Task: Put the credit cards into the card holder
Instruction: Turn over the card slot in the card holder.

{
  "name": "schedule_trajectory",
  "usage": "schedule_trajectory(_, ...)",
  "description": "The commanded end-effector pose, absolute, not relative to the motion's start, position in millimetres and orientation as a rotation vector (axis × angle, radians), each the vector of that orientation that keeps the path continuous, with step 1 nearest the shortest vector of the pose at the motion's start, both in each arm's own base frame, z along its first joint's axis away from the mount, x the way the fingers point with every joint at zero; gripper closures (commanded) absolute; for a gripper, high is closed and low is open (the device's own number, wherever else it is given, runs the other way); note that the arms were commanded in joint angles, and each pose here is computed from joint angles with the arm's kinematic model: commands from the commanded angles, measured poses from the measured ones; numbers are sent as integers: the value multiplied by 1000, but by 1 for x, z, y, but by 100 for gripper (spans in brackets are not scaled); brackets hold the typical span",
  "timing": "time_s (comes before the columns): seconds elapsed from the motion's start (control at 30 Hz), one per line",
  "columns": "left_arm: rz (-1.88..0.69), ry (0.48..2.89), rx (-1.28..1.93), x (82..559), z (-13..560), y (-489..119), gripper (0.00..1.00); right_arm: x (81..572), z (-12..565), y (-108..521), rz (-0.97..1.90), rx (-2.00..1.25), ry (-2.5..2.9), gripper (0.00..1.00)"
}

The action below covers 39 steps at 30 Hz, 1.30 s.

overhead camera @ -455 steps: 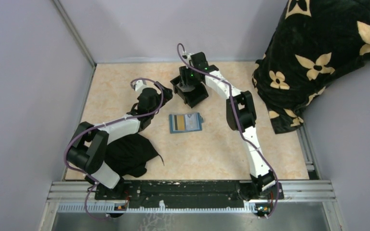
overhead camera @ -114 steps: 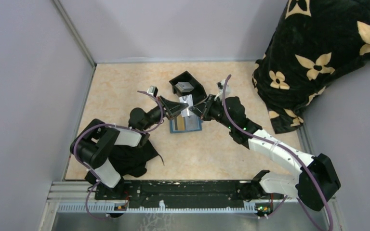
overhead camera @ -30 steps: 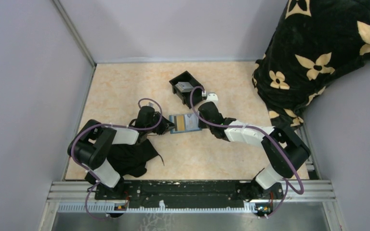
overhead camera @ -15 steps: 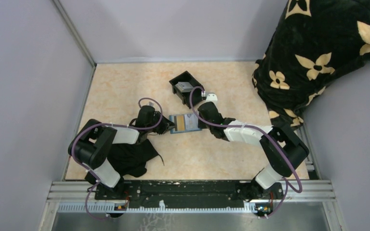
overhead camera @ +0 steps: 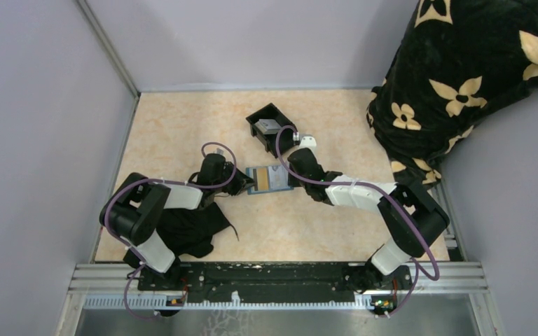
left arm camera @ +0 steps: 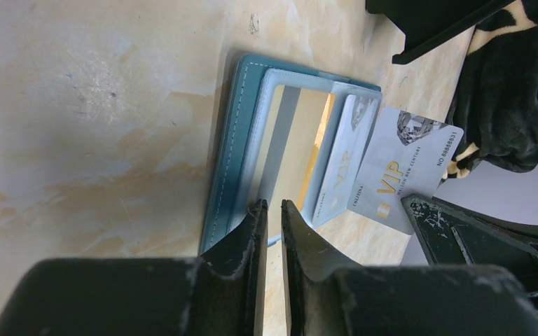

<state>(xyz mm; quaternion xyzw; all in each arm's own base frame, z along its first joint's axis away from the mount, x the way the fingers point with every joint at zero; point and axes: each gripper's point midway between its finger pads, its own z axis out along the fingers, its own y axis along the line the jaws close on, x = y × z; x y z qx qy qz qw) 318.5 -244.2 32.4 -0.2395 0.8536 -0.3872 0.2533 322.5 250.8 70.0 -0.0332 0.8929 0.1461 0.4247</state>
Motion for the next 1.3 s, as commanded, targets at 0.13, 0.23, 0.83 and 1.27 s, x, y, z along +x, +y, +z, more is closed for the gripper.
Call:
schedule_trajectory(0.13, -1036, 2330, -630, 322, 29, -245, 82, 337, 89, 254, 404, -29, 2159, 100)
schedule_trajectory(0.23, -1036, 2331, -631, 322, 29, -245, 82, 336, 88, 255, 424, -18, 2165, 100)
schedule_trajectory(0.83, -1034, 2336, -628, 322, 29, -245, 82, 338, 85, 253, 481, 19, 2176, 100)
schedule_trajectory(1.27, -1034, 2343, -629, 323, 27, -247, 82, 342, 85, 242, 391, 3, 2167, 100)
